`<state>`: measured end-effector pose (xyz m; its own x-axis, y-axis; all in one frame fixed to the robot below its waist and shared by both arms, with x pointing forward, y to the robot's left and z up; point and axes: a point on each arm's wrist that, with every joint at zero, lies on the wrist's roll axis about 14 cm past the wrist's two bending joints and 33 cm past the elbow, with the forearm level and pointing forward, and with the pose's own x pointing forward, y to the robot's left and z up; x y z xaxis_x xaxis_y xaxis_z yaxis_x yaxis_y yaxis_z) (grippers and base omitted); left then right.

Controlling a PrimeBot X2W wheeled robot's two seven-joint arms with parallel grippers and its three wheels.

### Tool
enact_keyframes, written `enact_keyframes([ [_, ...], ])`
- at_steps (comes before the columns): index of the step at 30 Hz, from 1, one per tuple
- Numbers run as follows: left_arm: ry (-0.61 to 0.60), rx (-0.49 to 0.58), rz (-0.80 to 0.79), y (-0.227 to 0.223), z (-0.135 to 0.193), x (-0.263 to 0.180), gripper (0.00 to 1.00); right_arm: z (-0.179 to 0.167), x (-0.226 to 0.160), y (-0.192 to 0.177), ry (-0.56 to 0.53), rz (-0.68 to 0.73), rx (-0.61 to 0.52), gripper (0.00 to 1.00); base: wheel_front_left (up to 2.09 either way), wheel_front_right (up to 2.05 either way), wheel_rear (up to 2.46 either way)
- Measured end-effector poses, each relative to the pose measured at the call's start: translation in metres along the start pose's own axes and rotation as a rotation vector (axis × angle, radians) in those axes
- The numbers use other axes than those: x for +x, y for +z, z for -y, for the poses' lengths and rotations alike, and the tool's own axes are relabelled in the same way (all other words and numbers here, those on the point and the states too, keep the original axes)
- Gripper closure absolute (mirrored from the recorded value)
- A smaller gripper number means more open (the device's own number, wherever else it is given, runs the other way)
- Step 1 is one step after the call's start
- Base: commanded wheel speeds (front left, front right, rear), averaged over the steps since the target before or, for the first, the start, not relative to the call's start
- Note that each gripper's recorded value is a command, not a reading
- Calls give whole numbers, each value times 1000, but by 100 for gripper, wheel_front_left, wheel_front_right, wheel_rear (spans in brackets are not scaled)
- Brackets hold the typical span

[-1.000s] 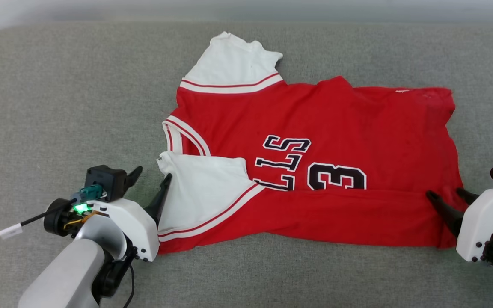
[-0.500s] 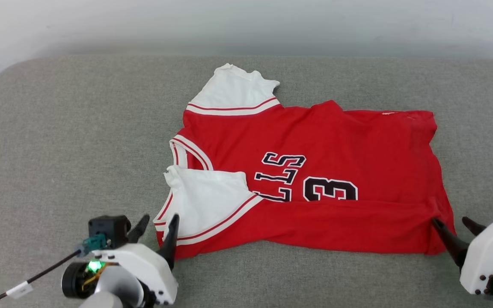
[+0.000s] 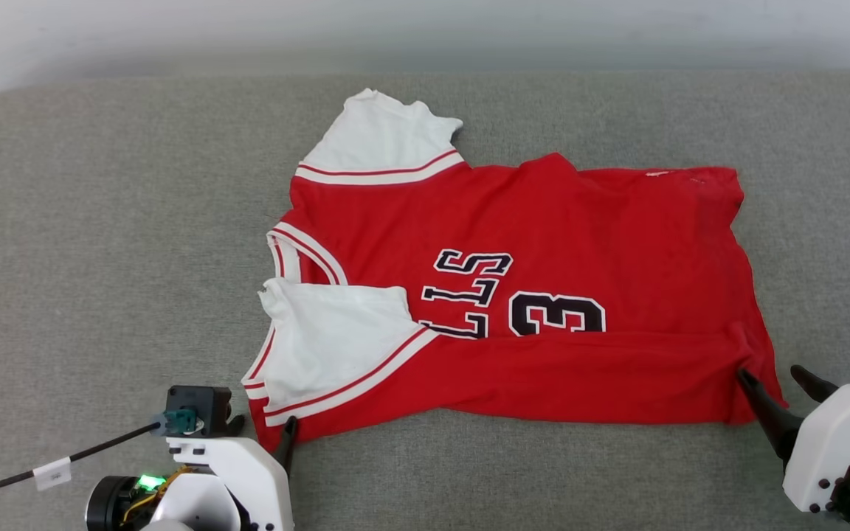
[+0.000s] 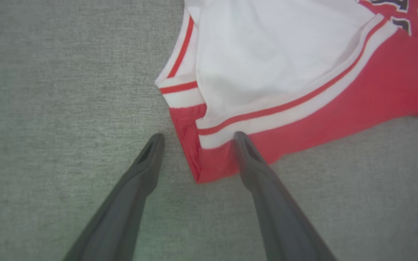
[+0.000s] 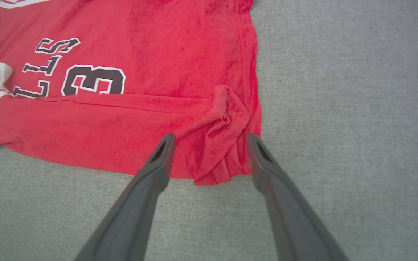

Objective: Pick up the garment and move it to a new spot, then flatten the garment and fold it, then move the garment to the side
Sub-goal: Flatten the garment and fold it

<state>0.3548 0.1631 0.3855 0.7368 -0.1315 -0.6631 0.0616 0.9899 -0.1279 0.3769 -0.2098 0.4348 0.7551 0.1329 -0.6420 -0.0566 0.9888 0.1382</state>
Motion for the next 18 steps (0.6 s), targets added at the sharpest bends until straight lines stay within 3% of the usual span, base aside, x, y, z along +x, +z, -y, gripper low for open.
enact_keyframes([
  [6,-2,-9,-64,-11,-1,14,0,-4,5,-5,3,-24,10,0,0,0,0],
  [7,-11,-15,-72,-13,0,15,13,-4,5,-6,2,-30,12,0,0,0,0],
  [8,-24,-18,-78,-14,3,17,65,-3,5,-8,-3,-40,9,0,0,0,0],
  [9,-35,-24,-83,-15,5,18,95,-2,5,-10,-8,-49,6,0,0,0,0],
  [10,-43,-26,-86,-15,6,18,100,0,5,-13,-15,-63,5,0,0,0,0],
  [18,-53,-35,-13,-5,8,6,100,12,0,-25,-67,-114,-8,0,0,0,0],
])
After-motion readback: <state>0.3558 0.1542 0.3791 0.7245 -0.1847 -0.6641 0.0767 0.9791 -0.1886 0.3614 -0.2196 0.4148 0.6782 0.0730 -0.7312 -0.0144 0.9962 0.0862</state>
